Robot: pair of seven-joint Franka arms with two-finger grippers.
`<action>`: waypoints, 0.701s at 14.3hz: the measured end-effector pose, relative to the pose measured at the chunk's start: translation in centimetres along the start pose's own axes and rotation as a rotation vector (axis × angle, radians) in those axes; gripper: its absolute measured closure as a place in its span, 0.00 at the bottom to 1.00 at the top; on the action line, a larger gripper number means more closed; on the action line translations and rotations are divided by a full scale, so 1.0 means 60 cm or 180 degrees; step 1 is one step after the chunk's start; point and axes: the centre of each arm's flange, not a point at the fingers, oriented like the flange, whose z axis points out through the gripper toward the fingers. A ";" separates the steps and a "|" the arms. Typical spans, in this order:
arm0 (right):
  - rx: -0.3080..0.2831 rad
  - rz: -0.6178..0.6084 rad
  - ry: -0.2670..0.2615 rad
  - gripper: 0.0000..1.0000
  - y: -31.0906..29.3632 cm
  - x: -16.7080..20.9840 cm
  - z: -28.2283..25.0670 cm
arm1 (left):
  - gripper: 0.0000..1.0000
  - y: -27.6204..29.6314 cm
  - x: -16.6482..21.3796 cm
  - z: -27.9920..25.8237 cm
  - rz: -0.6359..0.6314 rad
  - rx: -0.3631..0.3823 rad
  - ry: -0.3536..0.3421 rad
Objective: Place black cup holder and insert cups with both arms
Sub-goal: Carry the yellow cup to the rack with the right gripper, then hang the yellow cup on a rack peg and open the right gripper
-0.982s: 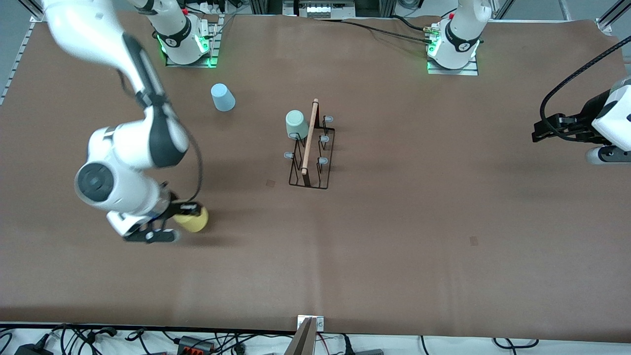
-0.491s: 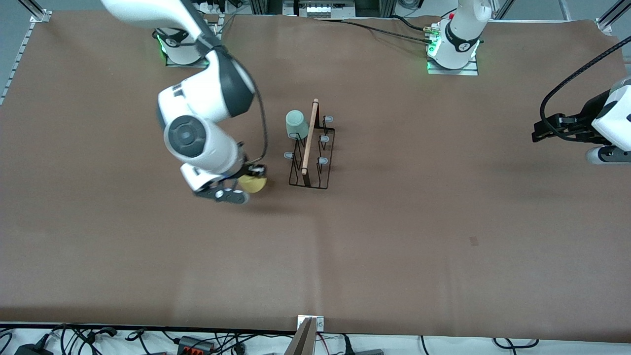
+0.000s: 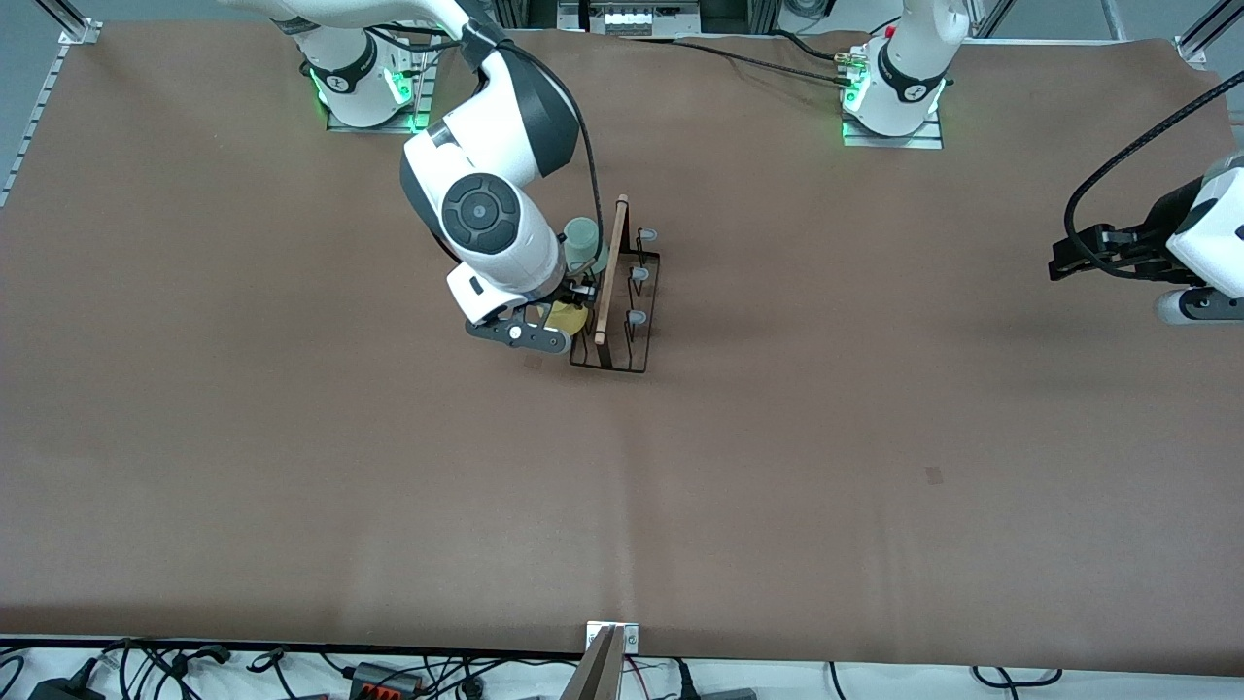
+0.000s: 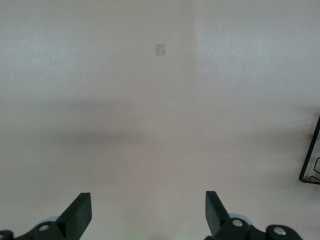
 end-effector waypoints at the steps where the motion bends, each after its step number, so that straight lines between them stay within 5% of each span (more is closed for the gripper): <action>1: -0.0002 0.0000 -0.0008 0.34 0.000 -0.001 0.002 | 0.00 0.000 0.000 0.000 0.0000 0.0000 0.0000; 10: -0.0080 -0.0011 -0.0076 0.34 -0.008 -0.006 0.039 | 0.00 0.000 0.000 0.000 0.0000 0.0000 0.0000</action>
